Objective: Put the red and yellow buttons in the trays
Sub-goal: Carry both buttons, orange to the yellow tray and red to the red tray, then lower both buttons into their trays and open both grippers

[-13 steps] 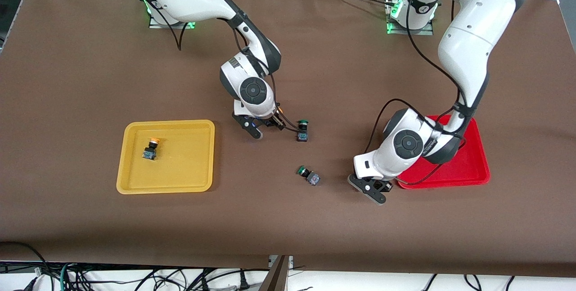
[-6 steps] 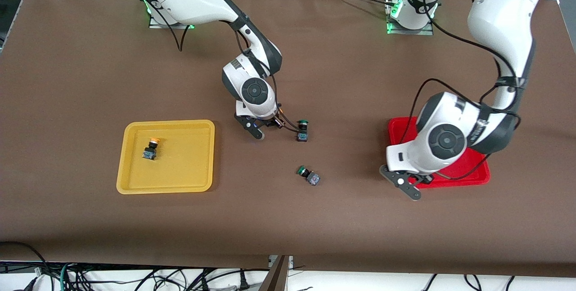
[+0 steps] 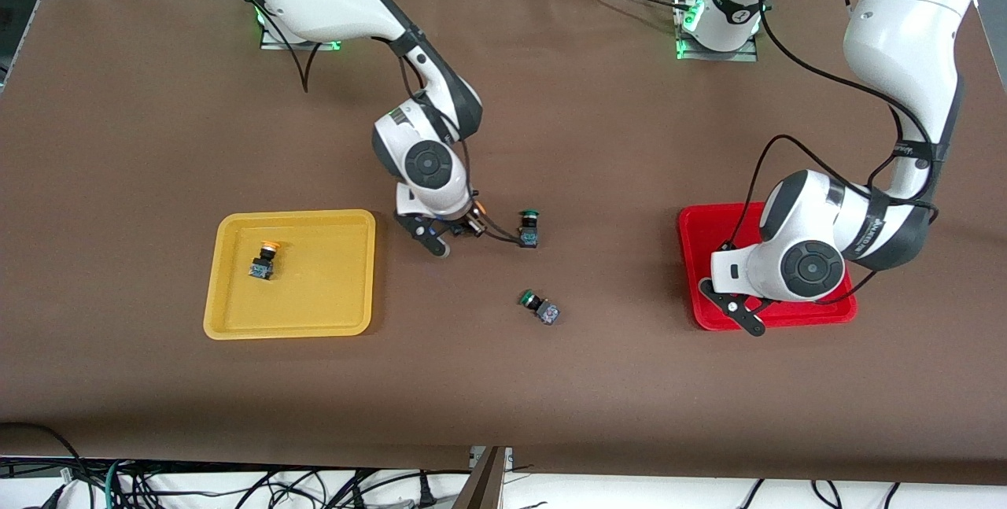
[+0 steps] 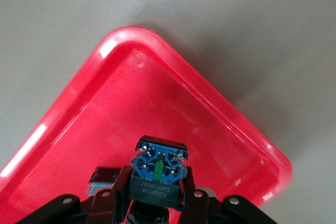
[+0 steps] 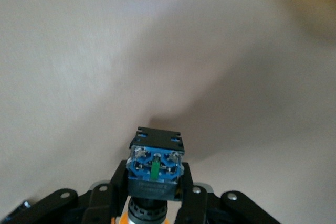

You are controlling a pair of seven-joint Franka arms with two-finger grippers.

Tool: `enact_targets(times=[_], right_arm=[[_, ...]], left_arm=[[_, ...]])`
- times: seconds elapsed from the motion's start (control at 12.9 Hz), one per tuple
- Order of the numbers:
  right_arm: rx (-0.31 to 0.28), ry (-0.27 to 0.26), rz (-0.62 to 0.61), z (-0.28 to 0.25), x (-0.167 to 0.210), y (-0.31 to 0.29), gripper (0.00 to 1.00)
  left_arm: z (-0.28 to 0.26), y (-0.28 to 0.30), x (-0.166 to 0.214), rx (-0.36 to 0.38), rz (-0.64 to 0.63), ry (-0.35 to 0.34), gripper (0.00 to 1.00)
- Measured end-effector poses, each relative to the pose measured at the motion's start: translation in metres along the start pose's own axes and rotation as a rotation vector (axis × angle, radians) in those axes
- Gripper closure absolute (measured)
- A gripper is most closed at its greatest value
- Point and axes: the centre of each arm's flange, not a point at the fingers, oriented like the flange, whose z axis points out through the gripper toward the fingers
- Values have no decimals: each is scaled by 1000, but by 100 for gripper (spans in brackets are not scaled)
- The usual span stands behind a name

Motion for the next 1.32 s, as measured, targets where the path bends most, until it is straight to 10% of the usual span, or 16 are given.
enact_targets(times=[0.62,0.93,1.32], right_arm=[[-47,-64,-366,-67,211,114,58],[-58,-105,-480,-38,247,144,58],[-42,-100,-537,-1,269,156,52]], left_arm=[[48,-9,-19,-30,-20,44,48],[27,-10,-18,-6,-27,71,5],[-93,25,-24,79,-138,120,0]])
